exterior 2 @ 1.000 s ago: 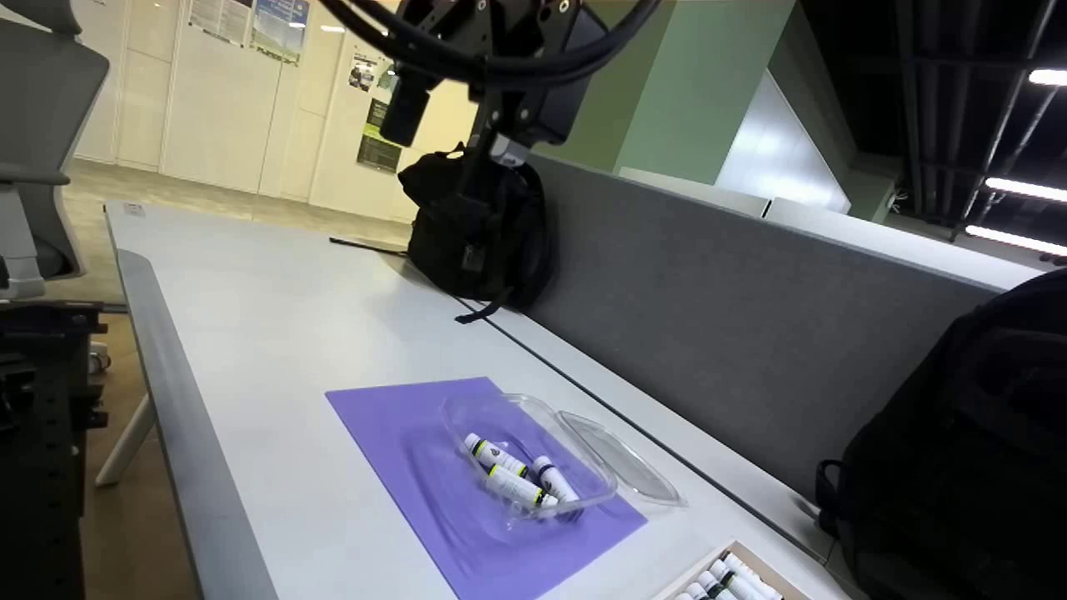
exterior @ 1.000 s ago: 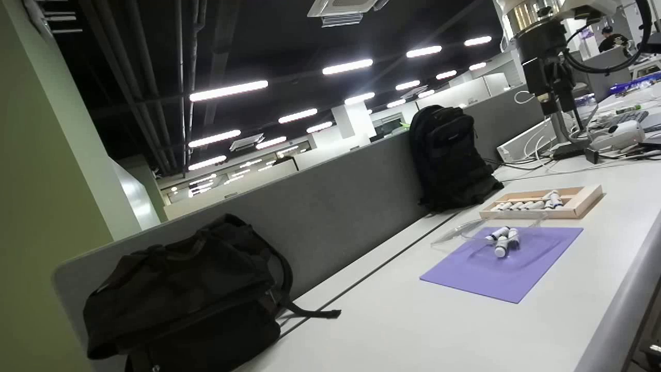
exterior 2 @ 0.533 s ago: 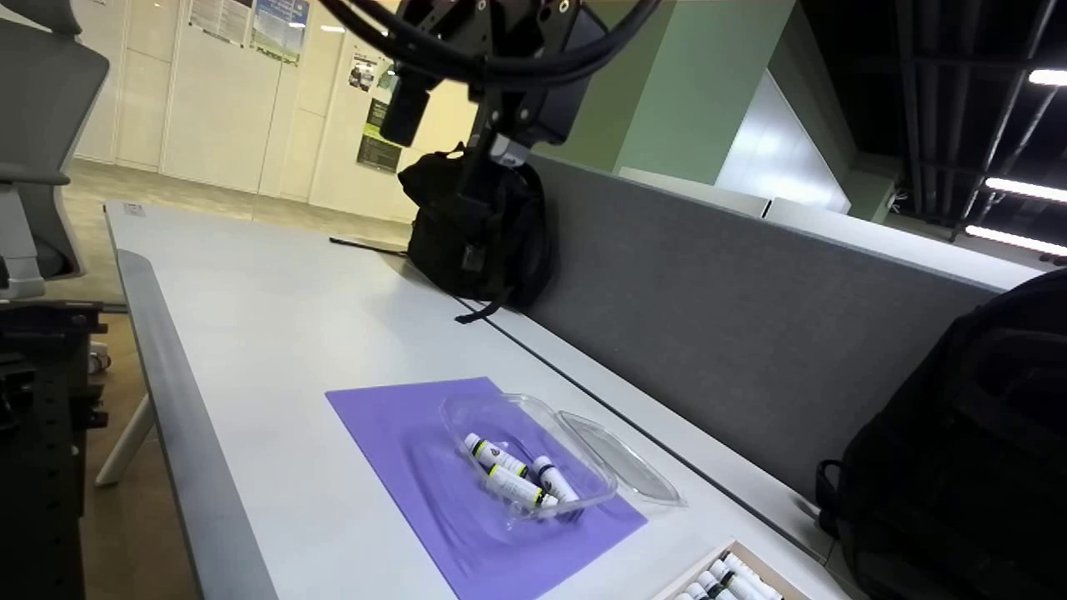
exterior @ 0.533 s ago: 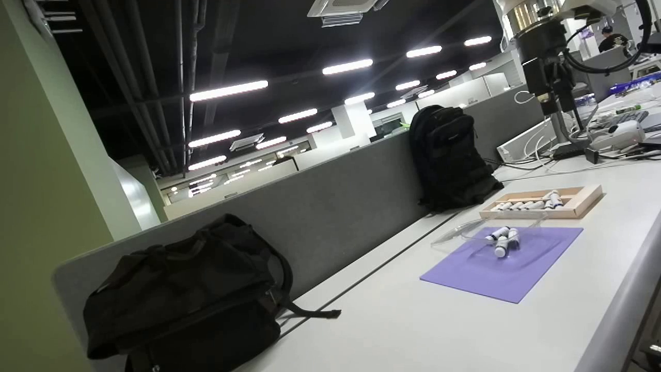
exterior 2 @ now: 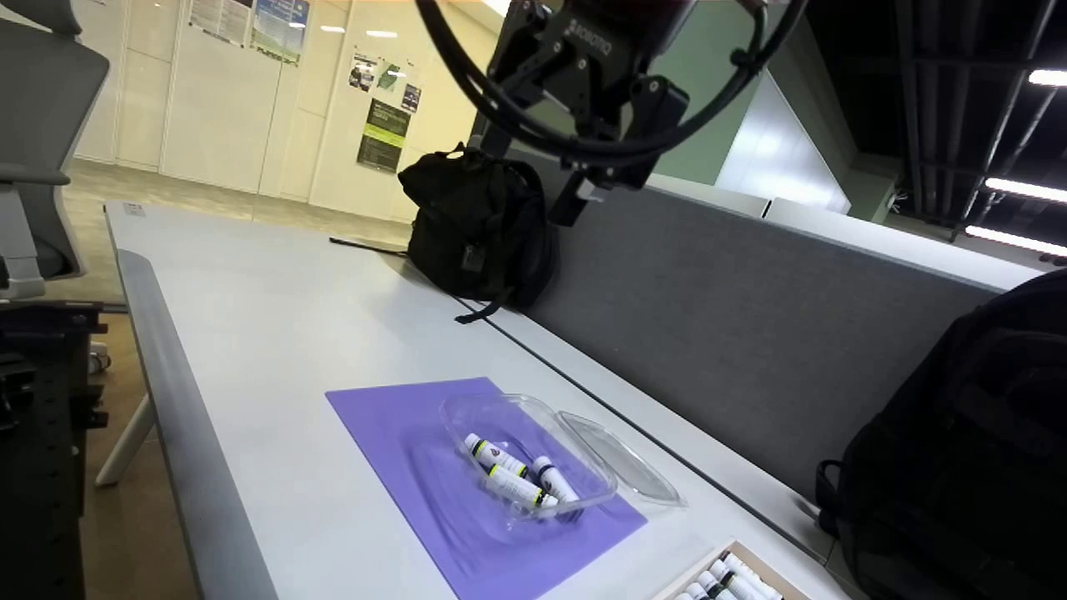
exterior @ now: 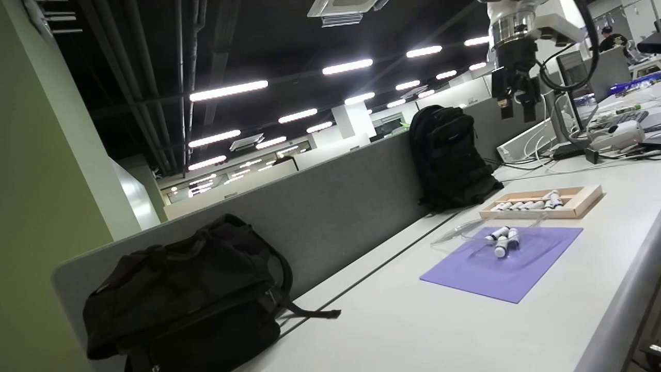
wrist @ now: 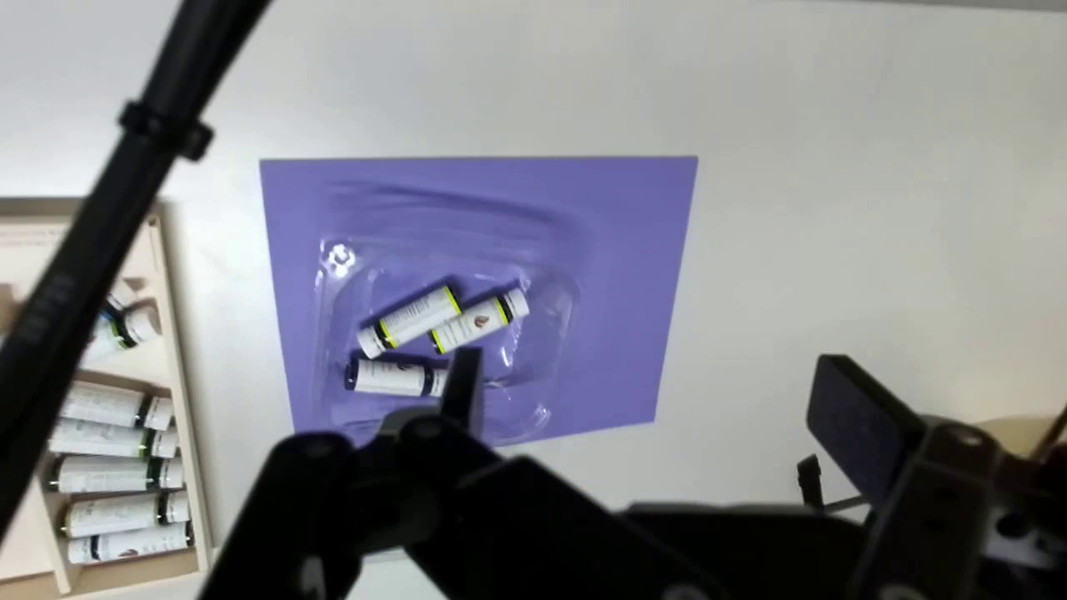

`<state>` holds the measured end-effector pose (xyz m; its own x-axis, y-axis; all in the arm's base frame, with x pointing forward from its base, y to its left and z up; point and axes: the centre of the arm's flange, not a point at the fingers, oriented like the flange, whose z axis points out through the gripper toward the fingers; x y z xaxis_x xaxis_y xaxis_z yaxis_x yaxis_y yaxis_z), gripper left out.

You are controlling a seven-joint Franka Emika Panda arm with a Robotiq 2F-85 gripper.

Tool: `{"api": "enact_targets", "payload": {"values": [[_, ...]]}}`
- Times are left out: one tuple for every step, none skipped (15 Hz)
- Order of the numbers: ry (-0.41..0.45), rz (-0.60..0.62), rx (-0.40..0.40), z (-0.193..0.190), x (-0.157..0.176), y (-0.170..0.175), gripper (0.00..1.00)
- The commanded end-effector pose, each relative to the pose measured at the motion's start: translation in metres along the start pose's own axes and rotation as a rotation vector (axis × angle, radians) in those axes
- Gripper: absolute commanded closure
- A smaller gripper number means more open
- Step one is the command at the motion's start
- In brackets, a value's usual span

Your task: Close the bowl by flipping its lid down to the left from the table

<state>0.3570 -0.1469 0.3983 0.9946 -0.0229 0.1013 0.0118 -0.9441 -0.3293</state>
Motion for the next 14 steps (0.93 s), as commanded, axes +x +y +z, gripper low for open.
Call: {"api": "enact_targets", "payload": {"values": [[0.049,0.01,0.134,-0.011,0.075,0.029,0.0],[0.075,0.026,0.151,-0.015,0.092,0.035,0.0],[0.09,0.043,0.162,-0.019,0.108,0.04,0.0],[0.1,0.066,0.159,-0.022,0.126,0.045,0.0],[0.098,0.128,0.125,-0.025,0.14,0.05,0.0],[0.114,0.061,0.137,-0.014,0.093,0.032,0.0],[0.115,0.074,0.125,-0.015,0.107,0.038,0.0],[0.11,0.082,0.119,-0.013,0.117,0.042,0.0],[0.102,0.086,0.117,-0.01,0.122,0.045,0.0],[0.096,0.088,0.115,-0.008,0.125,0.046,0.0],[0.095,0.089,0.115,-0.007,0.125,0.047,0.0],[0.095,0.089,0.115,-0.008,0.126,0.047,0.0],[0.096,0.09,0.115,-0.009,0.125,0.047,0.0],[0.096,0.09,0.115,-0.009,0.125,0.048,0.0]]}}
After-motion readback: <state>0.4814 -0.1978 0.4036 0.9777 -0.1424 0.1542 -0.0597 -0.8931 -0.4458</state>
